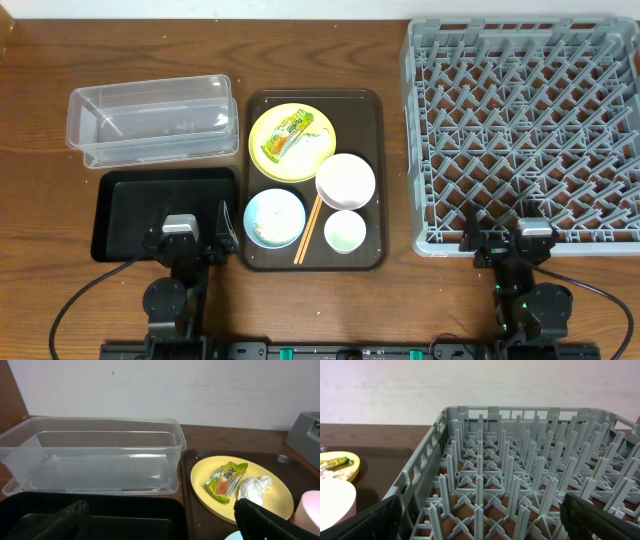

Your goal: Sort waste into correct bins and load items into the dishwasher rack

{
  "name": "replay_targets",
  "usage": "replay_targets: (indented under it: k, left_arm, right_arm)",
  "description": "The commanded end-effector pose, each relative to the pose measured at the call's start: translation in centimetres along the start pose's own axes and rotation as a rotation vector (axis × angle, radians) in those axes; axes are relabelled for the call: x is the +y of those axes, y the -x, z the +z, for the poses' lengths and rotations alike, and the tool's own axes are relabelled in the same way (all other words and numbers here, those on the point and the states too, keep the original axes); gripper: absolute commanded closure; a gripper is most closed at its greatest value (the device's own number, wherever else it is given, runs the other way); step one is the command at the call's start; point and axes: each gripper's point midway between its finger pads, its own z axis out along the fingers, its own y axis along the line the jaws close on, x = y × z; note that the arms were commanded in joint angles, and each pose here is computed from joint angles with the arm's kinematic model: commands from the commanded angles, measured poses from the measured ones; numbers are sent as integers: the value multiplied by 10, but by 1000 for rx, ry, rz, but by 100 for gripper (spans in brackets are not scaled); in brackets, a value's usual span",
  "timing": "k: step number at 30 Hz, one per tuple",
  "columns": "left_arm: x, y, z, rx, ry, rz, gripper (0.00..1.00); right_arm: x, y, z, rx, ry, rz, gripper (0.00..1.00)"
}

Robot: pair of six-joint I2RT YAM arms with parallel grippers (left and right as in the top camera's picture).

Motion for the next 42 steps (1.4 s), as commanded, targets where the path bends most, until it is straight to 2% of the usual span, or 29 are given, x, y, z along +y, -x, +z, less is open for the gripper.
replay_targets:
  k: [1, 35, 42]
  left_arm:
    - [3, -16, 0, 56, 15, 6, 6]
    - [3, -15, 0, 55, 14, 4, 6]
    - [3, -13, 0, 51, 19, -137, 6]
  right_arm:
    - [-2, -3, 0, 7, -5, -10, 1]
    - [-1, -3, 0, 7, 0, 0, 1]
    - [-1, -2, 0, 5, -1, 58, 1]
